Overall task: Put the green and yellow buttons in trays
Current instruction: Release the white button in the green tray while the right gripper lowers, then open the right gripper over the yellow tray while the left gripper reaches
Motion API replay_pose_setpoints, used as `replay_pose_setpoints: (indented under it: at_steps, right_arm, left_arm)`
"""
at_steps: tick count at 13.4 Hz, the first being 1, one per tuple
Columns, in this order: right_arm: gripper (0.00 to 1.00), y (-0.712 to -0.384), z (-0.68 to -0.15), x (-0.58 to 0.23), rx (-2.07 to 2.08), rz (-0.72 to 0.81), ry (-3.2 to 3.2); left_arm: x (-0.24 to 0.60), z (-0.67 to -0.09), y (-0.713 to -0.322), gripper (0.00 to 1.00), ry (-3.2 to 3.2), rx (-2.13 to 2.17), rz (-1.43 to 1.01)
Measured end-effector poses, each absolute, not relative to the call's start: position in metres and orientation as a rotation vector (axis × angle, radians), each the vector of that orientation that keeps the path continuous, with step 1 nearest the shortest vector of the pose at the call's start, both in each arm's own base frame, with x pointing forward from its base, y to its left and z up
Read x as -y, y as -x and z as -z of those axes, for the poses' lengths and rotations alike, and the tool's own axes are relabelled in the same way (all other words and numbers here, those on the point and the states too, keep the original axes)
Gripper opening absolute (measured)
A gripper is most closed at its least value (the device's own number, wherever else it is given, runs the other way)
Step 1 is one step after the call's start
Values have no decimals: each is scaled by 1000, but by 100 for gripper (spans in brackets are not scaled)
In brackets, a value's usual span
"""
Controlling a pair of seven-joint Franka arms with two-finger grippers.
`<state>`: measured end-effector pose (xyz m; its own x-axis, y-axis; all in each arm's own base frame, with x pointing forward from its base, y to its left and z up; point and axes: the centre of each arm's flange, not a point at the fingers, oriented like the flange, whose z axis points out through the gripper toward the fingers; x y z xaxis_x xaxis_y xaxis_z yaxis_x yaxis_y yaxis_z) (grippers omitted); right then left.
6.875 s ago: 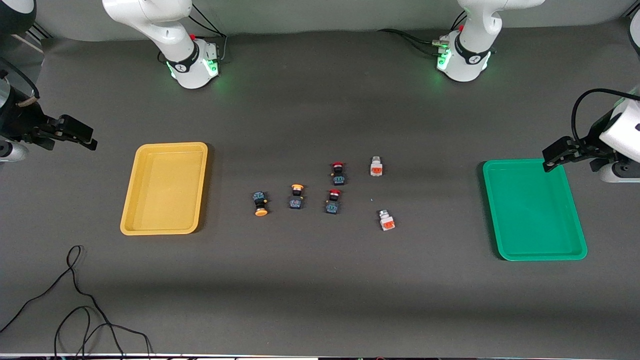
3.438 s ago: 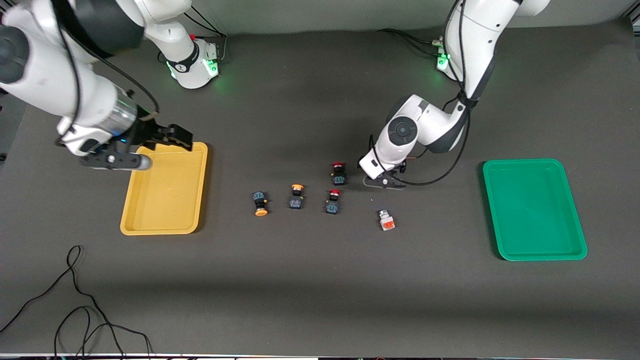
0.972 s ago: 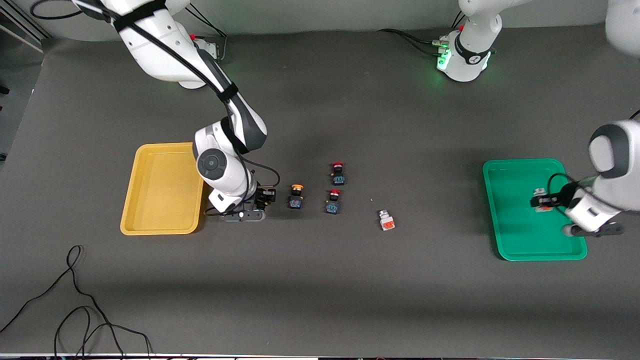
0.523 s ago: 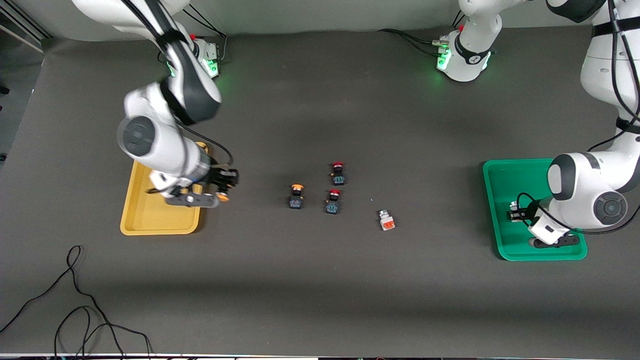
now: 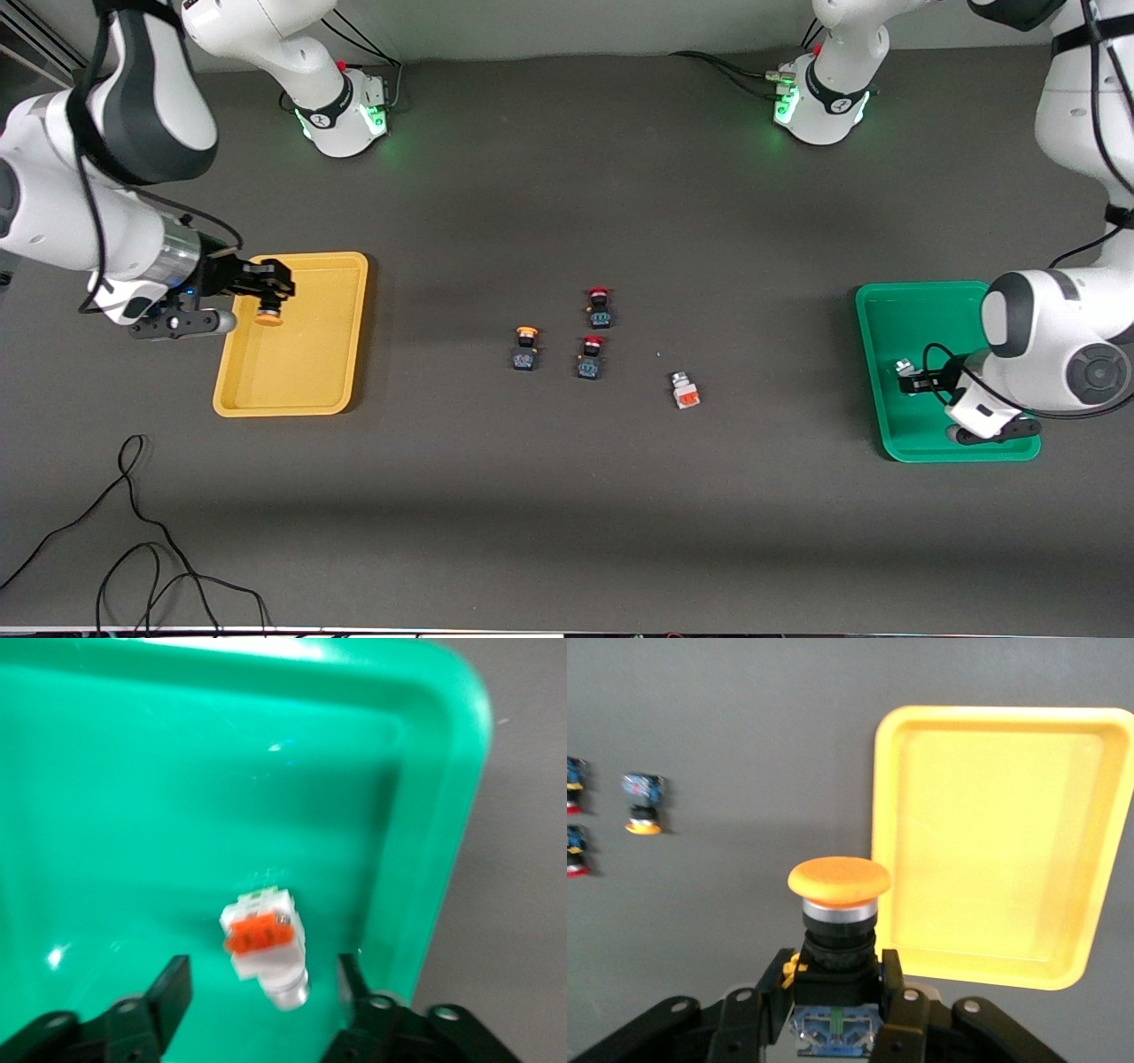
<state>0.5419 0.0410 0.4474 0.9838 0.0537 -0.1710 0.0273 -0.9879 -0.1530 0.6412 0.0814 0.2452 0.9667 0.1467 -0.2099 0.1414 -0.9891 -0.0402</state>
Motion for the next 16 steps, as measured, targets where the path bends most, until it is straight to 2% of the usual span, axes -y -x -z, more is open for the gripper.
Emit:
replay_pose_setpoints:
  at_steps: [2, 4, 6, 9, 13, 16]
  right_arm:
    - [44, -534, -416, -19, 98, -265, 2973]
    - [44, -524, -377, -5, 142, -215, 2981]
    - [44, -507, -338, 11, 159, -183, 2993]
    - [44, -486, -292, 14, 153, -129, 3031]
    - [44, -479, -242, 6, 190, -114, 3108]
    - [44, -480, -215, 2, 231, -126, 3155]
  left_arm:
    - [-81, -315, -650, 100, 3073, 226, -326]
    - [-67, -387, -657, 100, 3071, 202, -292]
    - [-43, -425, -662, 100, 3086, 148, -239]
    - [19, -423, -669, 100, 3126, -10, -204]
    - [173, -394, -659, 100, 3135, -268, -173]
    - [257, -374, -644, 100, 3166, -69, -128]
